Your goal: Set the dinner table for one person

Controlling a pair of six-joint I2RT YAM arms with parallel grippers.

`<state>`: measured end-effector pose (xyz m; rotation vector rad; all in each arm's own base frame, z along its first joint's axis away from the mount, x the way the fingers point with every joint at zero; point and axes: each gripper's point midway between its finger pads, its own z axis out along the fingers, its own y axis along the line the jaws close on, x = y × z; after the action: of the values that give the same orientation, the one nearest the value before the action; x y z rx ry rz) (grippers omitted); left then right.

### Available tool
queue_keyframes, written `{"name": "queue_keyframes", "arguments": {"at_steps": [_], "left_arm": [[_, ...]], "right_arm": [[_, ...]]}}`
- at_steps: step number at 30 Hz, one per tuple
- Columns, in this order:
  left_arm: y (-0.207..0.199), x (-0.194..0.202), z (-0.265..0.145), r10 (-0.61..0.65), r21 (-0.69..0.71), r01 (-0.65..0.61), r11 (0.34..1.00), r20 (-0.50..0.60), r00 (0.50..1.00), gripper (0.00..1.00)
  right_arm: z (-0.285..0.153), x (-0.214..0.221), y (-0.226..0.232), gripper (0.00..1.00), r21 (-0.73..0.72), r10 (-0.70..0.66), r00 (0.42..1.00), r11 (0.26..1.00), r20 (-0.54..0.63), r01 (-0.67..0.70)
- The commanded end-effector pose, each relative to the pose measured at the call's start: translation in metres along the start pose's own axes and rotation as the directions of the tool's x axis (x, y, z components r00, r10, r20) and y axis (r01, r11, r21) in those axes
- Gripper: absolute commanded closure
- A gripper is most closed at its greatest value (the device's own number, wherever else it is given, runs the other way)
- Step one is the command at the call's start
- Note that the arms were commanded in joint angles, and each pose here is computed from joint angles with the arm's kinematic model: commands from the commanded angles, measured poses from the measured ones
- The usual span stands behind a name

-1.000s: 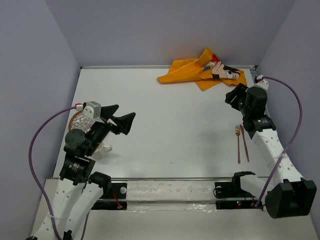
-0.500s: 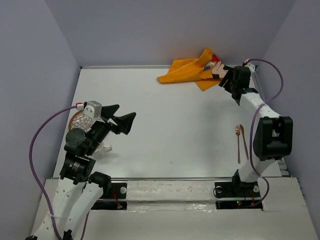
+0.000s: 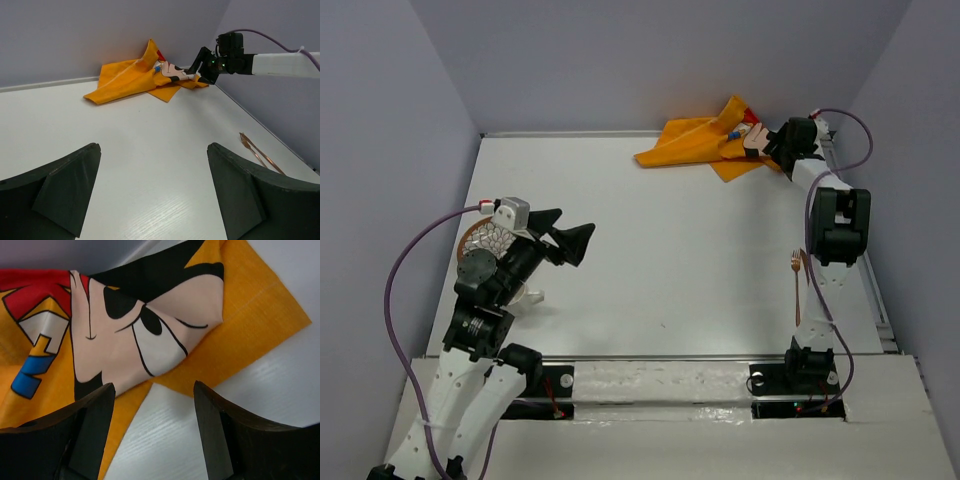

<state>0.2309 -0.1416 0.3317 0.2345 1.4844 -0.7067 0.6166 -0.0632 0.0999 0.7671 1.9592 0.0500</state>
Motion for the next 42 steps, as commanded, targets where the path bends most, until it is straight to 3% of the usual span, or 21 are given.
{"name": "queue_keyframes", "arguments": {"at_steps": [1, 11, 12, 13, 15, 18, 19, 20, 22, 23, 24, 25, 26, 30, 33, 35, 36, 37, 39, 42], "left_arm": [[-0.006, -0.013, 0.003, 0.015, 0.023, -0.016, 1.0, 0.036, 0.999, 0.01], [0.001, -0.011, 0.006, 0.017, 0.0, -0.017, 1.0, 0.028, 0.999, 0.03], [0.002, -0.012, 0.006, 0.018, -0.002, -0.018, 1.0, 0.03, 0.999, 0.04], [0.003, -0.011, 0.006, 0.017, -0.006, -0.016, 1.0, 0.03, 0.999, 0.05], [0.004, -0.011, 0.006, 0.017, -0.009, -0.016, 1.0, 0.029, 0.999, 0.11], [0.006, -0.011, 0.007, 0.015, -0.015, -0.015, 1.0, 0.03, 0.999, 0.19], [0.007, -0.011, 0.007, 0.014, -0.023, -0.013, 1.0, 0.032, 0.999, 0.21], [0.008, -0.012, 0.007, 0.014, -0.027, -0.013, 1.0, 0.033, 0.999, 0.23], [0.011, -0.012, 0.008, 0.009, -0.044, -0.008, 0.999, 0.035, 0.999, 0.29], [0.014, -0.014, 0.008, 0.005, -0.063, -0.002, 0.998, 0.04, 0.999, 0.33], [0.016, -0.013, 0.009, -0.001, -0.075, 0.004, 0.997, 0.037, 0.999, 0.33], [0.02, -0.015, 0.009, -0.004, -0.097, 0.008, 0.995, 0.044, 0.999, 0.34], [0.021, -0.015, 0.009, -0.015, -0.107, 0.02, 0.994, 0.044, 0.999, 0.38], [0.027, -0.009, 0.01, -0.06, -0.142, 0.065, 0.988, 0.037, 0.998, 0.42], [0.028, -0.004, 0.013, -0.121, -0.152, 0.124, 0.981, 0.028, 0.992, 0.45], [0.028, 0.001, 0.015, -0.18, -0.154, 0.183, 0.971, 0.033, 0.983, 0.46], [0.028, -0.001, 0.015, -0.195, -0.157, 0.199, 0.967, 0.042, 0.98, 0.46], [0.031, 0.001, 0.015, -0.218, -0.171, 0.223, 0.96, 0.049, 0.975, 0.45], [0.032, -0.001, 0.016, -0.23, -0.178, 0.239, 0.955, 0.069, 0.971, 0.43], [0.035, 0.002, 0.022, -0.241, -0.187, 0.249, 0.95, 0.066, 0.968, 0.43]], "right_arm": [[0.026, -0.034, 0.016, 0.3, -0.021, 0.001, 0.997, 1.0, 0.083, 0.001], [0.05, -0.038, 0.03, 0.41, -0.046, 0.007, 0.997, 0.999, 0.07, -0.004], [0.049, -0.042, 0.033, 0.49, -0.054, 0.012, 0.997, 0.999, 0.076, -0.008], [0.049, -0.042, 0.035, 0.79, -0.063, 0.014, 0.997, 0.998, 0.074, -0.009], [0.047, -0.04, 0.038, 1.0, -0.089, 0.007, 0.997, 0.996, 0.071, 0.0], [0.013, -0.07, 0.075, 1.0, -0.233, -0.01, 0.985, 0.971, 0.173, 0.051], [0.002, -0.048, 0.088, 1.0, -0.252, -0.079, 0.976, 0.959, 0.202, 0.13], [-0.039, -0.074, 0.111, 1.0, -0.296, -0.085, 0.956, 0.94, 0.28, 0.17], [-0.084, -0.067, 0.138, 1.0, -0.342, -0.144, 0.927, 0.901, 0.346, 0.268], [-0.125, -0.037, 0.156, 1.0, -0.375, -0.178, 0.927, 0.877, 0.331, 0.302], [-0.147, -0.022, 0.164, 1.0, -0.395, -0.181, 0.926, 0.865, 0.33, 0.31], [-0.156, 0.026, 0.152, 1.0, -0.393, -0.237, 0.931, 0.857, 0.277, 0.334], [-0.203, 0.051, 0.183, 1.0, -0.469, -0.246, 0.924, 0.805, 0.294, 0.364], [-0.248, 0.16, 0.168, 1.0, -0.479, -0.37, 0.911, 0.775, 0.182, 0.411], [-0.288, 0.232, 0.16, 1.0, -0.503, -0.493, 0.86, 0.715, 0.13, 0.485], [-0.319, 0.253, 0.153, 0.84, -0.492, -0.556, 0.819, 0.678, 0.142, 0.546], [-0.326, 0.255, 0.148, 0.66, -0.491, -0.565, 0.812, 0.671, 0.145, 0.555], [-0.34, 0.257, 0.14, 0.32, -0.527, -0.569, 0.815, 0.661, 0.112, 0.534], [-0.355, 0.252, 0.135, 0.24, -0.568, -0.558, 0.824, 0.649, 0.095, 0.505], [-0.38, 0.228, 0.121, 0.23, -0.604, -0.504, 0.858, 0.656, 0.094, 0.452]]}}
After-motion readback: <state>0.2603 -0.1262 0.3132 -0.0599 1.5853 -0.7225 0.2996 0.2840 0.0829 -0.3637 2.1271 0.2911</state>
